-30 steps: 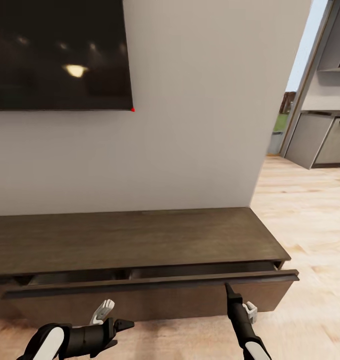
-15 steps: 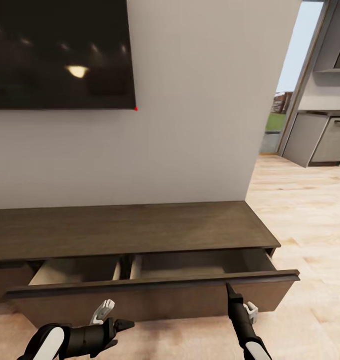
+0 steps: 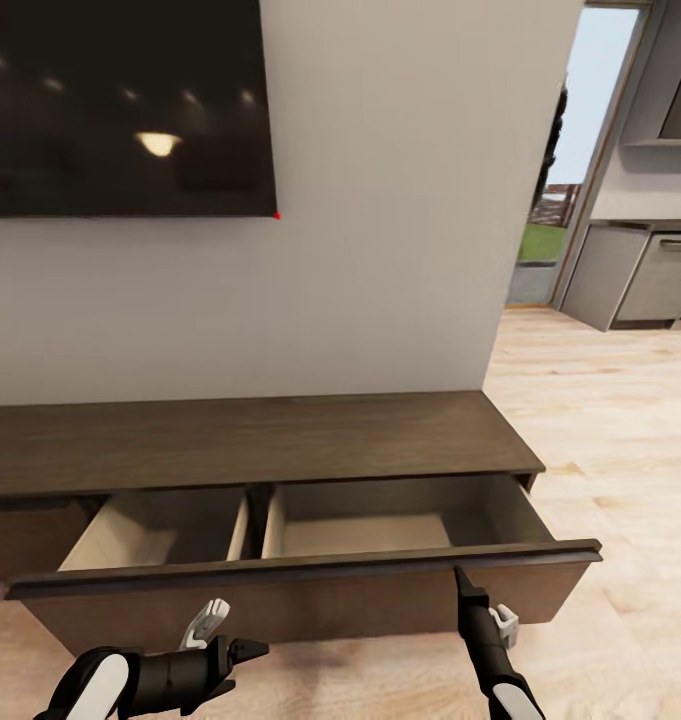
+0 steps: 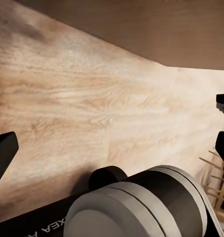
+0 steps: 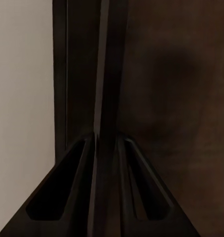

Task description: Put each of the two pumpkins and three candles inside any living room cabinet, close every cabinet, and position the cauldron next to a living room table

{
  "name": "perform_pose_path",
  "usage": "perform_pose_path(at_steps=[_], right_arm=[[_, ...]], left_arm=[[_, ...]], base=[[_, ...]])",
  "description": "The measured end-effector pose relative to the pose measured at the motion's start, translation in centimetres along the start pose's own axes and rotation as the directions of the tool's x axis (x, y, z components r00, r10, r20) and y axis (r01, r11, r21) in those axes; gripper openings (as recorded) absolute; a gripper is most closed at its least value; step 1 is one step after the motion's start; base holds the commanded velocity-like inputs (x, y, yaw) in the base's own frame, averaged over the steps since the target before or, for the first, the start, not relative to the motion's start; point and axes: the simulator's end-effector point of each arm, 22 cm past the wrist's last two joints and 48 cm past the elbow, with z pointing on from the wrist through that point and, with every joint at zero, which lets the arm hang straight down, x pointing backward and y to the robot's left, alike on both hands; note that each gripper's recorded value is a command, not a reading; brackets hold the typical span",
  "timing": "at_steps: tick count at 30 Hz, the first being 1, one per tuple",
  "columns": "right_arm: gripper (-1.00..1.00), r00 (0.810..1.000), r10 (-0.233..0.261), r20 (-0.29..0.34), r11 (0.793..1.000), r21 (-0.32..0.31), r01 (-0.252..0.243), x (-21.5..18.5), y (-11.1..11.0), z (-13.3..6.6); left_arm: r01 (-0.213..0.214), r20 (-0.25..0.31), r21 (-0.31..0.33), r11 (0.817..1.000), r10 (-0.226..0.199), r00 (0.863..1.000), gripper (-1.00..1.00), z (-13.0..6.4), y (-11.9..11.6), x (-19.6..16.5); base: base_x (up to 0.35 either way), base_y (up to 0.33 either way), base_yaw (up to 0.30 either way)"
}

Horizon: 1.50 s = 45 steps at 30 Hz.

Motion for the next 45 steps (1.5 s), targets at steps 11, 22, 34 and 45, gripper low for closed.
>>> perform_pose_path(at_steps=[11, 22, 34, 45], right_arm=[[-1.0, 1.0, 0.0, 0.002, 1.0, 0.0, 0.0, -0.11, -0.01, 0.0], [-1.0, 1.0, 0.001, 0.003, 1.0, 0.0, -0.001, -0.17, -0.02, 0.0], [-1.0, 1.0, 0.002, 0.005, 1.0, 0.0, -0.002, -0.21, -0.02, -0.01], [-1.0, 1.0, 0.001, 0.004, 1.0, 0.0, -0.001, -0.23, -0.03, -0.02]], left_arm=[[0.0, 0.001, -0.001, 1.0, 0.0, 1.0, 1.0, -0.03, 0.03, -0.03], [0.0, 0.0, -0.001, 1.0, 0.0, 1.0, 1.0, 0.0, 0.01, 0.0], [0.0, 0.0, 0.0, 1.0, 0.0, 1.0, 1.0, 0.0, -0.01, -0.01], [-0.001, -0.001, -0.001, 1.0, 0.001, 1.0, 1.0, 0.01, 0.0, 0.01]], base=[[-0.102, 0.0, 0.0], [-0.087, 0.0, 0.0], [-0.065, 0.0, 0.0], [-0.026, 0.0, 0.0]])
